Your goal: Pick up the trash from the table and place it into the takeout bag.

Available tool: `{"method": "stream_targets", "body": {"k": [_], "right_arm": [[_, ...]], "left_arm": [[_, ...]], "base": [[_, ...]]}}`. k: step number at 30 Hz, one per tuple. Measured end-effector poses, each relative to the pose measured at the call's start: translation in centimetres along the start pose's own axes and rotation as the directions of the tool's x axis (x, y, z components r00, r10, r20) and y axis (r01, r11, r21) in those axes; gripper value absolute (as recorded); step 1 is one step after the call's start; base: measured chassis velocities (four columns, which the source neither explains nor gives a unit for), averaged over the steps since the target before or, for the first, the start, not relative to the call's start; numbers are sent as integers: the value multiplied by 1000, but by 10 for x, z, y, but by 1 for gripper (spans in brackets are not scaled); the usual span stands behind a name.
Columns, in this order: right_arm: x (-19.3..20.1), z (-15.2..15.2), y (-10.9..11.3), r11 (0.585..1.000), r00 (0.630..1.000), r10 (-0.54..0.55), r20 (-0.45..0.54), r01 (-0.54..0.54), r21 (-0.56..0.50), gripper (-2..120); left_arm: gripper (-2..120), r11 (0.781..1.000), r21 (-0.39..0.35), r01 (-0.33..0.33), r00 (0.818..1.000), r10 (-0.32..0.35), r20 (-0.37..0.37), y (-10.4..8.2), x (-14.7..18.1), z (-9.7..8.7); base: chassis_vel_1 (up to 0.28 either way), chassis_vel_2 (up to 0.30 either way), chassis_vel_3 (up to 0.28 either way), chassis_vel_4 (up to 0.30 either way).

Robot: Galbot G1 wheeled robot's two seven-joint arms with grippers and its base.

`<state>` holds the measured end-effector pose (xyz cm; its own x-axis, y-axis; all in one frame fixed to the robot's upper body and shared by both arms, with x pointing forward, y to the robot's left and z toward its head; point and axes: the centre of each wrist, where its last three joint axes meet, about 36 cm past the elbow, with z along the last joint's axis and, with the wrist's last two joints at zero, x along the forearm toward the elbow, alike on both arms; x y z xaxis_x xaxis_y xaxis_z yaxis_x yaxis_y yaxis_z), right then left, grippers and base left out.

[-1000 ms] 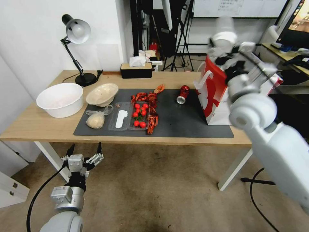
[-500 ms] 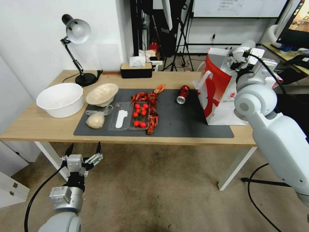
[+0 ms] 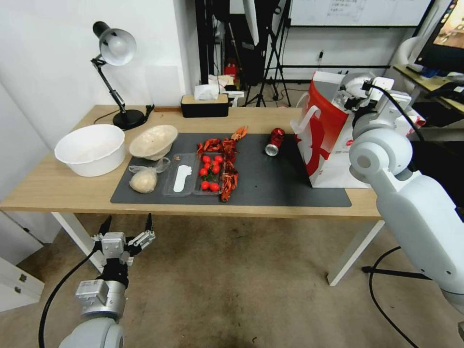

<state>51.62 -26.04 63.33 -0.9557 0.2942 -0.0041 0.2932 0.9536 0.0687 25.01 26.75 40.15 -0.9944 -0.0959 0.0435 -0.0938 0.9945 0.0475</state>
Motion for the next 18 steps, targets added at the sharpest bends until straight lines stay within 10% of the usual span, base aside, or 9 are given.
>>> {"method": "stream_targets", "body": {"k": [18], "right_arm": [[9, -19, -15, 995, 992, -59, 115, 67, -68, 100]], "left_arm": [[100, 1000, -1, -2, 1000, 2, -3, -1, 0, 2]], "base": [[0, 0, 0, 0]]}}
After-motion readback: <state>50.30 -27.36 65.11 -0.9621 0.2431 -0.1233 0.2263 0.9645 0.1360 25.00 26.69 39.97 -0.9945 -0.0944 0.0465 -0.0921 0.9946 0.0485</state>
